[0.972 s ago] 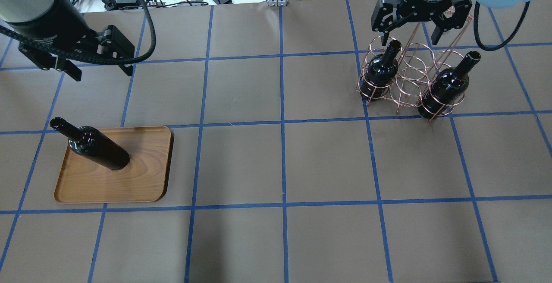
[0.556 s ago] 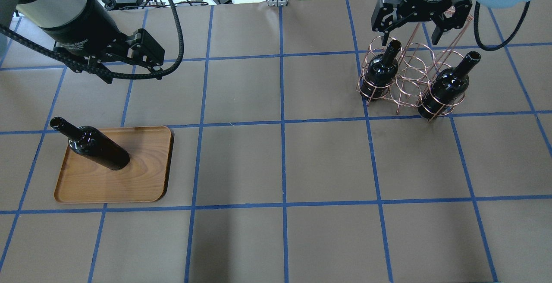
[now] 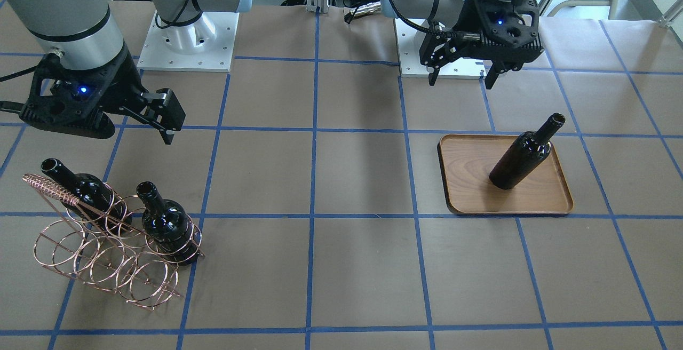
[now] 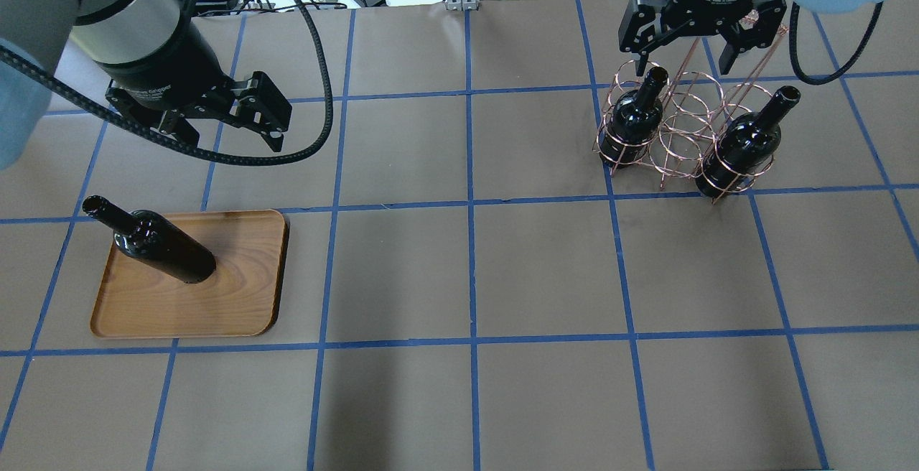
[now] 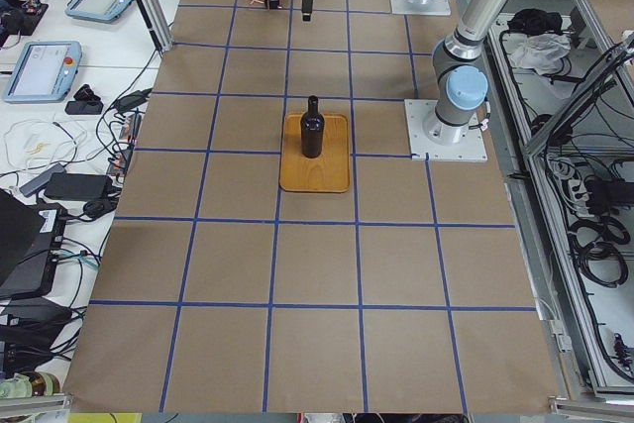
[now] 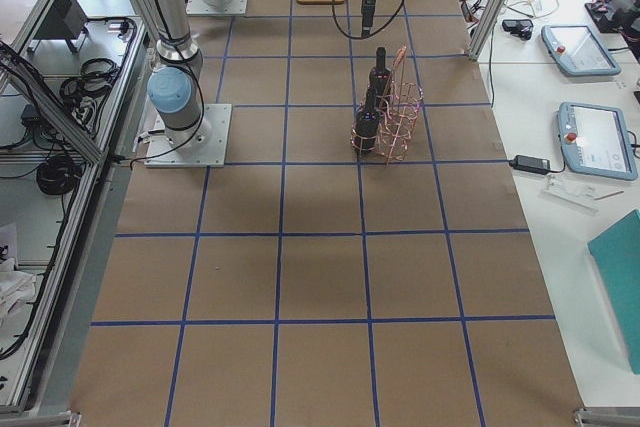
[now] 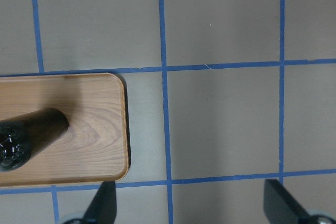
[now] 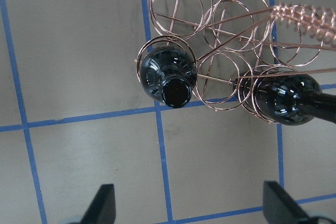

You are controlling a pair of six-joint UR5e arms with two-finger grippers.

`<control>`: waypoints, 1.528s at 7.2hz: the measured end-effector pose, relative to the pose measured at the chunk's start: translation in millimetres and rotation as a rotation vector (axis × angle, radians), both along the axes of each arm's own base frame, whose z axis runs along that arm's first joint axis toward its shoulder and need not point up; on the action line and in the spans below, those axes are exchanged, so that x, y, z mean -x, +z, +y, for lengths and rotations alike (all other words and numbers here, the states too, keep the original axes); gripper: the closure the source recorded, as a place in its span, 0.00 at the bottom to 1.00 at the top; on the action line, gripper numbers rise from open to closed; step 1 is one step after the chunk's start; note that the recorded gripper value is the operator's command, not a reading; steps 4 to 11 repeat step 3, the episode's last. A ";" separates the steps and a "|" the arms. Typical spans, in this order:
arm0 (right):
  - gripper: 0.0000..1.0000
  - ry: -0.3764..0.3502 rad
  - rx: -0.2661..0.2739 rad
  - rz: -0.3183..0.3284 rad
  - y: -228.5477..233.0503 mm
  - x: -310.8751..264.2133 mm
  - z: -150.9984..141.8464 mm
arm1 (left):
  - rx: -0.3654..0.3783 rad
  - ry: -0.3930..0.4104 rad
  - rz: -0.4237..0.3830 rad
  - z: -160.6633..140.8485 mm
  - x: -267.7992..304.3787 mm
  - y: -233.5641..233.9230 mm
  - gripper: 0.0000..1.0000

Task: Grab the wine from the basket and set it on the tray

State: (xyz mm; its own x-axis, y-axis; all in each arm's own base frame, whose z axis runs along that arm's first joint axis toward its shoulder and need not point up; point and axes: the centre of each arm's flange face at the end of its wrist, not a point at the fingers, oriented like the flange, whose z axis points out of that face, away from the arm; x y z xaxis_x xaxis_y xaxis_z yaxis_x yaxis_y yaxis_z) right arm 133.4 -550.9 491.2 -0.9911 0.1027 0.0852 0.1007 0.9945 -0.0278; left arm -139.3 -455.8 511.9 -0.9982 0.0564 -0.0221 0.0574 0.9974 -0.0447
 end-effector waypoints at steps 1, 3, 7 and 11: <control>0.00 0.000 0.000 0.000 0.0 0.0 0.0 | 0.009 0.008 -0.008 -0.5 -1.7 0.9 0.00; 0.00 0.000 0.000 0.001 0.0 0.1 0.0 | 0.019 0.022 -0.011 -1.7 -3.4 0.7 0.00; 0.00 0.000 0.000 0.001 0.0 0.1 0.0 | 0.019 0.022 -0.011 -1.7 -3.4 0.7 0.00; 0.00 0.000 0.000 0.001 0.0 0.1 0.0 | 0.019 0.022 -0.011 -1.7 -3.4 0.7 0.00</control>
